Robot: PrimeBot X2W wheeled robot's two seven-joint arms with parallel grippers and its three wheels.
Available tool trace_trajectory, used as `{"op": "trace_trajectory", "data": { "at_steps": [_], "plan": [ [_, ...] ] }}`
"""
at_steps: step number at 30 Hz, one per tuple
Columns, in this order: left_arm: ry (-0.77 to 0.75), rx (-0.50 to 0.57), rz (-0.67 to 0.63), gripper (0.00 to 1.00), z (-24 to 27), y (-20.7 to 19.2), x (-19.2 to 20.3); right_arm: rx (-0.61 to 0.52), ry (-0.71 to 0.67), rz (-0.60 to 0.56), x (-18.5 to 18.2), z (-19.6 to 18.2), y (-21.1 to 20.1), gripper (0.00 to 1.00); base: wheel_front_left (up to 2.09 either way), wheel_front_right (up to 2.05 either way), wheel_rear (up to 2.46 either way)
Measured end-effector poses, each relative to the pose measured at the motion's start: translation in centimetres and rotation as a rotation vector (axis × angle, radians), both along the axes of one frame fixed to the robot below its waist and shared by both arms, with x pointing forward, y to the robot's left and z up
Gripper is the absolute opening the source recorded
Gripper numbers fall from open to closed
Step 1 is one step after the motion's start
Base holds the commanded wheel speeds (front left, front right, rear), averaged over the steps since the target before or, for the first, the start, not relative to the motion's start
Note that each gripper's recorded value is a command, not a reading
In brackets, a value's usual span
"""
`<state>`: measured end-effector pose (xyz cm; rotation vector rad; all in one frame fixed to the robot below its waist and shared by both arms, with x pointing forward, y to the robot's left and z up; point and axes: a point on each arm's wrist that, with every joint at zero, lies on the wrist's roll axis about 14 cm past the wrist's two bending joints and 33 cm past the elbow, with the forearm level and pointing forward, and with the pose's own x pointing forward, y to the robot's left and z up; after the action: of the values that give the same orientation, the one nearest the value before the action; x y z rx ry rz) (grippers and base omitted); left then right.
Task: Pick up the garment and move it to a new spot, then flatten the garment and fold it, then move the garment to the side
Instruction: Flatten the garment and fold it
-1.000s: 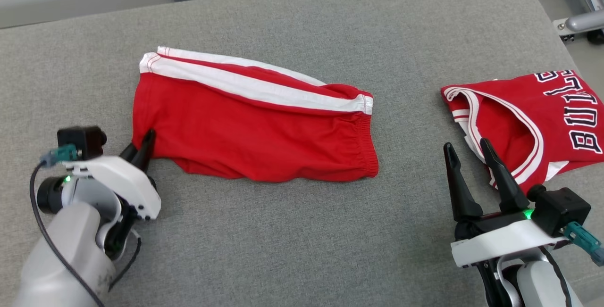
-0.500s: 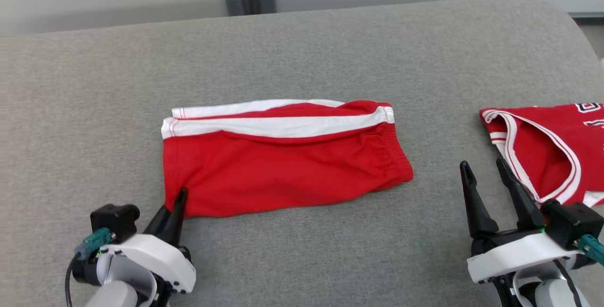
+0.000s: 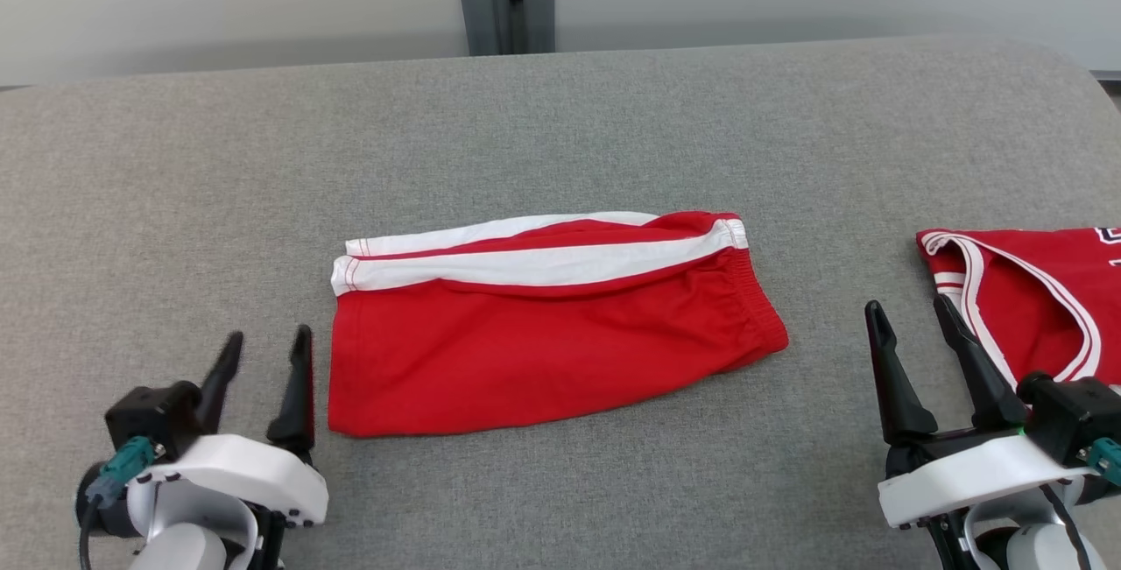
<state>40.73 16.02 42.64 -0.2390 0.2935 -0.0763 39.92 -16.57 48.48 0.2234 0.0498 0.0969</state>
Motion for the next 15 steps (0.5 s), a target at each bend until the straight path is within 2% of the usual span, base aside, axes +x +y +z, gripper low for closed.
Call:
{"op": "trace_trajectory", "data": {
  "at_steps": [3,9,15],
  "plan": [
    [-0.112,0.03,0.068,1.0,2.4,1.4,1.1,-0.003,-0.015,0.001,0.0,0.5,0.1,1.0,0.0,0.0,0.0],
    [-0.341,0.099,0.086,1.0,8.7,1.0,2.4,-0.02,-0.056,0.027,0.6,1.6,1.0,1.0,0.0,0.0,0.0],
    [-0.438,0.175,0.095,1.0,11.4,1.3,1.5,-0.047,-0.075,0.032,0.5,2.2,1.1,1.0,0.0,0.0,0.0]
  ]
}}
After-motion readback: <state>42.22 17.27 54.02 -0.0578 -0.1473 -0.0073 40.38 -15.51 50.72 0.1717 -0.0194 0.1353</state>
